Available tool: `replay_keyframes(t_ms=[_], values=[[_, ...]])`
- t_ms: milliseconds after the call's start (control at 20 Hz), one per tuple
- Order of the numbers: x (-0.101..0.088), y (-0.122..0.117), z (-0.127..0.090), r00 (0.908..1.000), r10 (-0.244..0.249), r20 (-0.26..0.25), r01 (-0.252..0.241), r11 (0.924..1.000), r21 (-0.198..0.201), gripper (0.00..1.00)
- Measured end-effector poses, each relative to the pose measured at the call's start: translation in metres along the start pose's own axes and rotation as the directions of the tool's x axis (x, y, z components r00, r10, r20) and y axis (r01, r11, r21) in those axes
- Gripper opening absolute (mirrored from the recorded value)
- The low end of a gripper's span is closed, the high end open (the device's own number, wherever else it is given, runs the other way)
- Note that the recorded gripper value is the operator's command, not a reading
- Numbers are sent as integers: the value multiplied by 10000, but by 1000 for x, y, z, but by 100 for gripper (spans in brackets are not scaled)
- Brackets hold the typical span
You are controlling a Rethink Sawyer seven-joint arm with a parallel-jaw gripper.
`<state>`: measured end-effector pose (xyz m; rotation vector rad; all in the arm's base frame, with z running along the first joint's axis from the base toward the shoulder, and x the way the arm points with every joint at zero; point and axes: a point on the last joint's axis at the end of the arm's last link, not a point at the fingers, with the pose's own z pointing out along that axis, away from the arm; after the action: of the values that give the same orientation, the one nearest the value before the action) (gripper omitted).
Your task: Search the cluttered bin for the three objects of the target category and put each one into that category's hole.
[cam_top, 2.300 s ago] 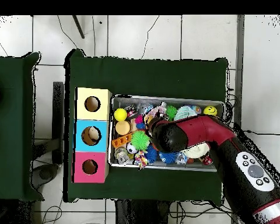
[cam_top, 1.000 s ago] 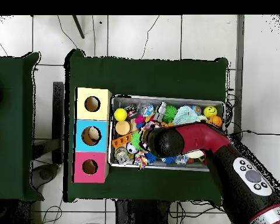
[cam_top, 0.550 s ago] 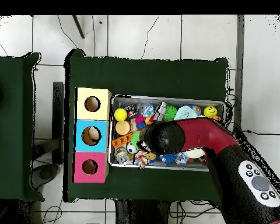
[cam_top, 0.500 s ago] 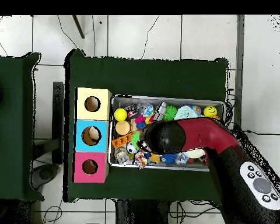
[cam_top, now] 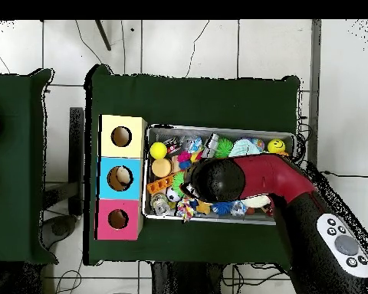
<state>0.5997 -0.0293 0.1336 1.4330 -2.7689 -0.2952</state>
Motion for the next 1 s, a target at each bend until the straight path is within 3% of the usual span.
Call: replay_keyframes(t_ms=[550, 1000], values=[[7, 1, 6, 9994, -191, -293, 196, 9997, 165, 0], [34, -4, 16, 9927, -644, -1017, 712, 9954, 645, 0]])
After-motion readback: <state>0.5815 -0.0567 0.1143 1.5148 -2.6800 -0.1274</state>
